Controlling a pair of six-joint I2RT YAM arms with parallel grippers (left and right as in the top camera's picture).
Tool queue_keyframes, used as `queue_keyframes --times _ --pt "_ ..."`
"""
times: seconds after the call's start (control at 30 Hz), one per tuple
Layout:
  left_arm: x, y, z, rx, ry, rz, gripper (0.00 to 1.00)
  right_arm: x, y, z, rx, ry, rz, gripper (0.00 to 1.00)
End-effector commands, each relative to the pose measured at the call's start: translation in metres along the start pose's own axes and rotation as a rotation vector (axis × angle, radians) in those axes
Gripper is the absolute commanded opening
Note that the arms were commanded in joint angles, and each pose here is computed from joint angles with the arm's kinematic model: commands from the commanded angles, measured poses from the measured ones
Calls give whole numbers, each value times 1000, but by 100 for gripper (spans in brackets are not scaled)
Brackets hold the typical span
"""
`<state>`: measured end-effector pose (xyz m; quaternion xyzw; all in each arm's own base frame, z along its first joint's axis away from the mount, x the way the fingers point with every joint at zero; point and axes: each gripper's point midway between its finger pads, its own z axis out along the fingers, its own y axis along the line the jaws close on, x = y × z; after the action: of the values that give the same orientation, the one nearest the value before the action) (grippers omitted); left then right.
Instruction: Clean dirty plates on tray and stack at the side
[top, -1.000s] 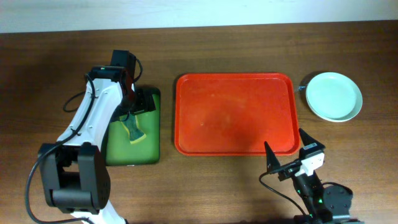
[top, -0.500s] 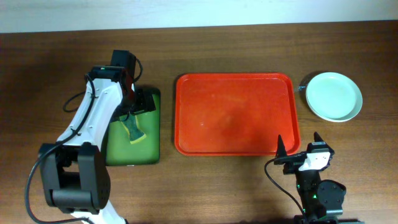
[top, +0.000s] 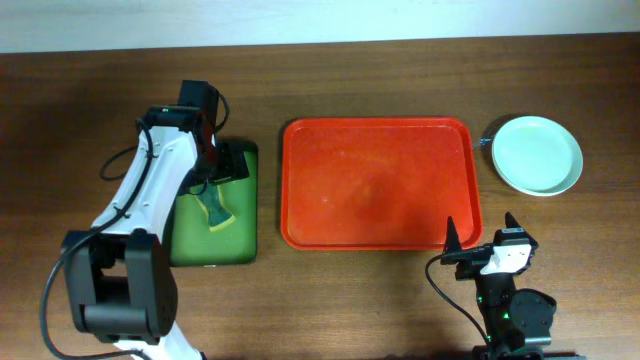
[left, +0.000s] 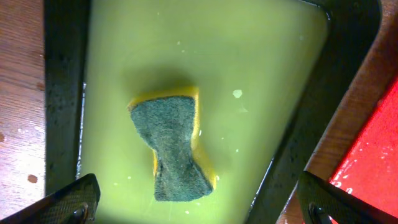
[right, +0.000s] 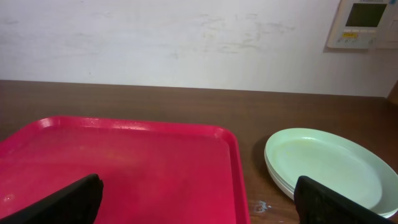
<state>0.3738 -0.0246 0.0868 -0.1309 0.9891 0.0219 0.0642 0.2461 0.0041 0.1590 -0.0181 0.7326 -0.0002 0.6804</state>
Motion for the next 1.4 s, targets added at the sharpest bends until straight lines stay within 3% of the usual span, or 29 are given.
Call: queue_keyframes --times 0.0,0.1,0.23,0.33,0.5,0.63,0.73,0.8,0.83,0.97,1.23,1.37 --pt "5 7 -29 12 -117 11 99 3 -3 0 18 3 9 98" --pt "36 13 -47 141 -408 0 99 3 -3 0 18 3 9 98" --pt "90 46 -70 180 -639 -41 99 3 -3 0 18 3 9 98" --pt "99 61 -107 208 -829 -79 99 3 -3 0 18 3 9 98" --pt "115 64 -87 185 -1020 73 99 3 -3 0 18 3 9 98" --pt "103 63 -102 270 -1246 46 99 3 -3 0 18 3 9 98" --pt "103 69 -100 269 -1328 21 99 3 -3 0 18 3 9 98" --pt "105 52 -113 302 -1463 170 99 3 -3 0 18 3 9 99" --pt "107 46 -116 301 -1482 234 99 3 -3 0 18 3 9 98" --pt "107 60 -83 206 -1355 183 99 3 -3 0 18 3 9 99" --pt "107 60 -82 210 -1351 184 99 3 -3 0 18 3 9 98" --pt "105 65 -82 230 -1348 101 99 3 -3 0 18 3 9 98"
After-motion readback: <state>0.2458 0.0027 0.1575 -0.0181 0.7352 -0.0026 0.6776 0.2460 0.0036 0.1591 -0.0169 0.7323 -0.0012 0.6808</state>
